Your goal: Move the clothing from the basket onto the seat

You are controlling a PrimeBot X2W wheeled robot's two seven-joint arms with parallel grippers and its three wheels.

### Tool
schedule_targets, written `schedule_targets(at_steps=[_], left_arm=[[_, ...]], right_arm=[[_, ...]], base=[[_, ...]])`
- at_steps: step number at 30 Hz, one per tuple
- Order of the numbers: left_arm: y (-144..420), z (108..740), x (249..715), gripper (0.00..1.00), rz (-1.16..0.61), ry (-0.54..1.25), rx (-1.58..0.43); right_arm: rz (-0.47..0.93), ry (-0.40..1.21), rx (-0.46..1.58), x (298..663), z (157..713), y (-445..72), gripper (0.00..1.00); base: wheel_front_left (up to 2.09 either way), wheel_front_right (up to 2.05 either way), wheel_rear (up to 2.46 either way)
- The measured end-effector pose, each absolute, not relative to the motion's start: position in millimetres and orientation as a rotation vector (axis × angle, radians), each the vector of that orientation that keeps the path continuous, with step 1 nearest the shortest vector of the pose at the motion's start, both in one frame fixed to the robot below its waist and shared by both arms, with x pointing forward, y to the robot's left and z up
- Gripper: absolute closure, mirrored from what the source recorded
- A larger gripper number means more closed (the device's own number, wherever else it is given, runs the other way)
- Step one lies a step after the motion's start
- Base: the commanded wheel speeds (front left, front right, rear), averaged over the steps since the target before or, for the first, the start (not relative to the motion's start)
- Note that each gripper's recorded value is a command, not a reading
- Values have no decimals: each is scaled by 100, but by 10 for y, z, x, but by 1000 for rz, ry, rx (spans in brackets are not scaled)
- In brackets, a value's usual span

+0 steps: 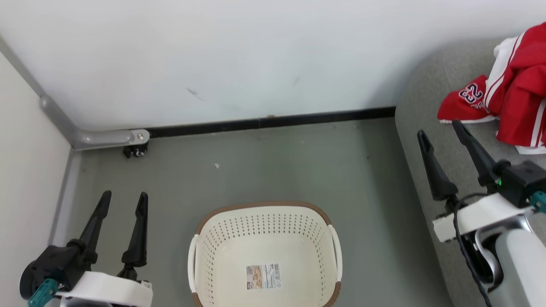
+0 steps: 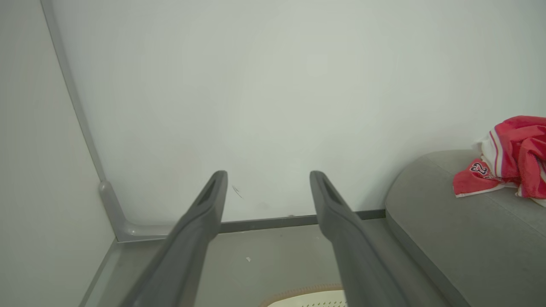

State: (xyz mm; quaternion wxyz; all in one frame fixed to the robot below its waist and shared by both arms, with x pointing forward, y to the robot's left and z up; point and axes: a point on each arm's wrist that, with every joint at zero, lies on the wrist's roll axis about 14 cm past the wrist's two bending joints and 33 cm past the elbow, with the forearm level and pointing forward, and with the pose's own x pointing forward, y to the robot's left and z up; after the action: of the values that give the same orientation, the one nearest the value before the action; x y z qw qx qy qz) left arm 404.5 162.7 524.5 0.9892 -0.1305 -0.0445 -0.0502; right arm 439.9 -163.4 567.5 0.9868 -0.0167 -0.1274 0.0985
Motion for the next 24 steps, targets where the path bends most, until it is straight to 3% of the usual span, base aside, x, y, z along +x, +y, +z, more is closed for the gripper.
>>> schedule_targets(at_steps=[24], left_arm=[[1960, 5320, 3424, 0, -11, -129, -206]], right_arm=[[127, -275, 8, 3685, 5720, -1774, 0]], base=[[0, 0, 0]])
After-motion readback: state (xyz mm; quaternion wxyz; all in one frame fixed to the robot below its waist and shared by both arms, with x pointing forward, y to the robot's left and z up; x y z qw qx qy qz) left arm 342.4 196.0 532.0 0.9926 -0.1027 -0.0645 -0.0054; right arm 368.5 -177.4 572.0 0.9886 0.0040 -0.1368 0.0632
